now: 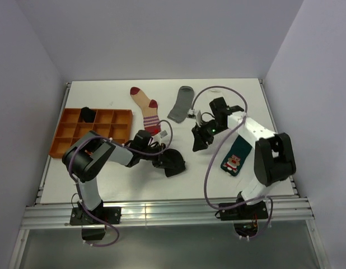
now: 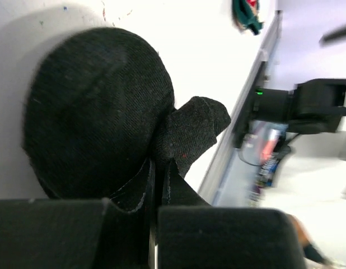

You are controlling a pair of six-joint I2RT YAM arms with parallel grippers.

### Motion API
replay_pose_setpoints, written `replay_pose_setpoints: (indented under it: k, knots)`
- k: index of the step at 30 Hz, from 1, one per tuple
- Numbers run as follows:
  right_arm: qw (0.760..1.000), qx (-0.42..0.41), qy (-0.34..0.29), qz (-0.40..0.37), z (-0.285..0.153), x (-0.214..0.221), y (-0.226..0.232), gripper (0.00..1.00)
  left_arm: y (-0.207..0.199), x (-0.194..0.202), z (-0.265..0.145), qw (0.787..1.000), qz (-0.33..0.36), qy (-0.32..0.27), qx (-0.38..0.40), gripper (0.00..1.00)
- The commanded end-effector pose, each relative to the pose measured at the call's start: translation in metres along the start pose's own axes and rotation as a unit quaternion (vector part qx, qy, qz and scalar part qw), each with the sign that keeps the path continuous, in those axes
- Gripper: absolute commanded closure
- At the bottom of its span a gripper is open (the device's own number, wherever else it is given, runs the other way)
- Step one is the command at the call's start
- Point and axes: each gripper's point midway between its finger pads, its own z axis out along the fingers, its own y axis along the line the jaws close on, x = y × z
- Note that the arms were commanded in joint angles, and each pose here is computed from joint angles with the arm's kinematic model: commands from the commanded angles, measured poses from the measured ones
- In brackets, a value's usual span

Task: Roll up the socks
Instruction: Roll the sock at the center of the board.

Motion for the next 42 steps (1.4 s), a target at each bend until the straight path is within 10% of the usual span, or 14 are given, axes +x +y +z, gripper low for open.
replay_pose_setpoints:
  k: [1, 14, 28, 42]
  knots:
    - [0.991, 0.068, -0.051, -0.099, -0.005, -0.018, -0.004, 0.48, -0.014, 0.002, 0.001, 0.996, -0.062, 0.038, 0.045, 1.0]
    - [0.922, 0.111, -0.032, -0.37, 0.053, 0.016, 0.067, 0.39, -0.008, 0.006, 0.008, 0.977, -0.173, 0.115, 0.047, 1.0]
    - [0.867, 0.171, 0.025, -0.467, 0.092, 0.04, 0.066, 0.4, -0.004, 0.003, 0.008, 0.977, -0.164, 0.132, 0.037, 1.0]
    - [0.89, 0.149, 0.114, -0.415, 0.108, 0.058, 0.052, 0.79, -0.016, -0.012, 0.001, 0.986, -0.119, 0.111, 0.027, 0.89]
